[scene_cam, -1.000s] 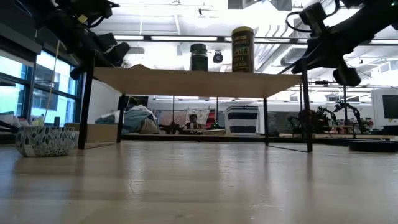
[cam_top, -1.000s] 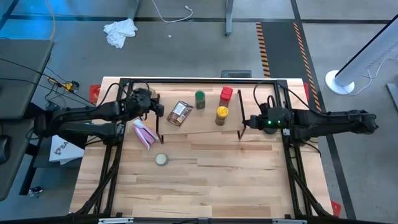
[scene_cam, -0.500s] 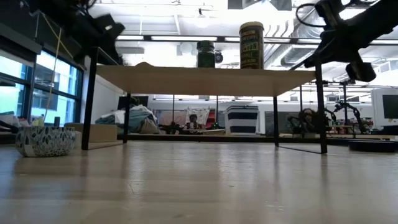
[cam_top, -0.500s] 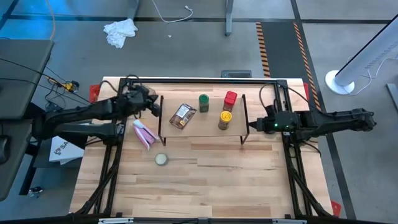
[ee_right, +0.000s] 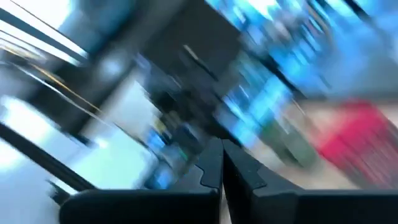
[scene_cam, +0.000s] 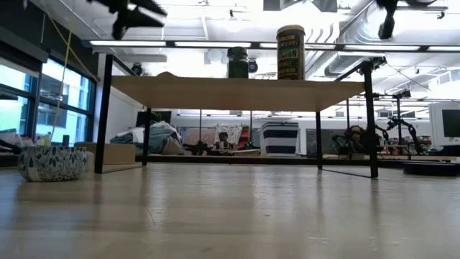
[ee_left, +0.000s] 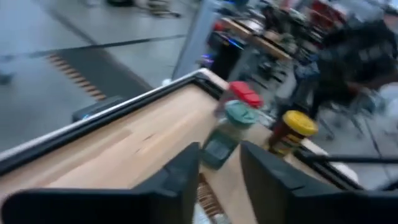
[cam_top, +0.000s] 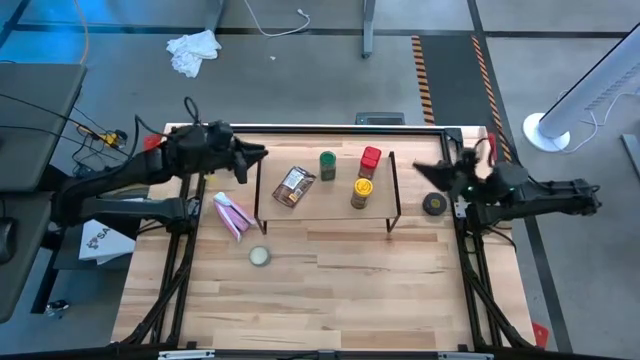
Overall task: Shelf spices
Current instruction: Remove the red spice can from the shelf
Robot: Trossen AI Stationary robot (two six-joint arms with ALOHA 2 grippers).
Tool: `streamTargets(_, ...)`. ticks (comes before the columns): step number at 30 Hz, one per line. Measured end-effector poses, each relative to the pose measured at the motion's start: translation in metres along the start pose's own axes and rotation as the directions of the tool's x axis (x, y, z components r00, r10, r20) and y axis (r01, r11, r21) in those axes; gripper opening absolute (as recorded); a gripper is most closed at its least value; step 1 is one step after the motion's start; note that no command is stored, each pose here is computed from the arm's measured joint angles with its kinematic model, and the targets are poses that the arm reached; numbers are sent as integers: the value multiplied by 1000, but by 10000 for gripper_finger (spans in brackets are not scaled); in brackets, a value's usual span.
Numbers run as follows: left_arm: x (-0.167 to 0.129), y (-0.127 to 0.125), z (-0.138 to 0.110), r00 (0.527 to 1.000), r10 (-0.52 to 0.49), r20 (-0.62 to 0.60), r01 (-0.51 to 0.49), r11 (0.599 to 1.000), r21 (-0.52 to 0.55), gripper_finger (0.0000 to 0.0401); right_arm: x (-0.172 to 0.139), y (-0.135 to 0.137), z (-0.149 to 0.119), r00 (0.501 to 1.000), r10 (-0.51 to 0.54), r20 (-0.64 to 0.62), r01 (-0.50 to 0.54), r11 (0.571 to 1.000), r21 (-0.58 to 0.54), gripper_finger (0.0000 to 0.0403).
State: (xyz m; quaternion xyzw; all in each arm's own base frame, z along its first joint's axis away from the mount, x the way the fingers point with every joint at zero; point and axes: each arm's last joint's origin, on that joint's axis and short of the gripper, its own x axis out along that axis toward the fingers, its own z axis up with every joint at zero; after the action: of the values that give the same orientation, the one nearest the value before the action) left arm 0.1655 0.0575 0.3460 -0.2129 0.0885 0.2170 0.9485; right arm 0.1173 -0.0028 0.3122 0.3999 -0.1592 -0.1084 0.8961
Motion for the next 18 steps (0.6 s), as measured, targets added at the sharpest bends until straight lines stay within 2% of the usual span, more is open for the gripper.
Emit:
streamTargets(3,5,-5,11,999,5,-47,0,996,90,188,10,8,2,998,30,51,-27,999,-47,7)
streamTargets(6,5,-3,19,994,71,-81,-60,990,131,233,28,14,-2,998,-58,-38,54,995,-80,34)
streamTargets(9,3,0,23,989,111,-97,-99,987,123,268,50,22,-7,978,-154,-142,135,981,-138,81)
streamTargets(12,1,2,25,990,104,-94,-93,989,114,290,72,29,-3,930,-287,-228,224,938,-265,135)
streamTargets(15,0,3,26,991,100,-90,-92,992,87,298,90,38,18,865,-436,-248,331,868,-371,185)
streamTargets(16,0,4,26,991,102,-91,-96,993,74,298,98,41,26,849,-465,-250,353,852,-387,201)
streamTargets(18,0,4,27,990,106,-89,-101,994,52,299,114,46,42,836,-475,-276,351,848,-398,229)
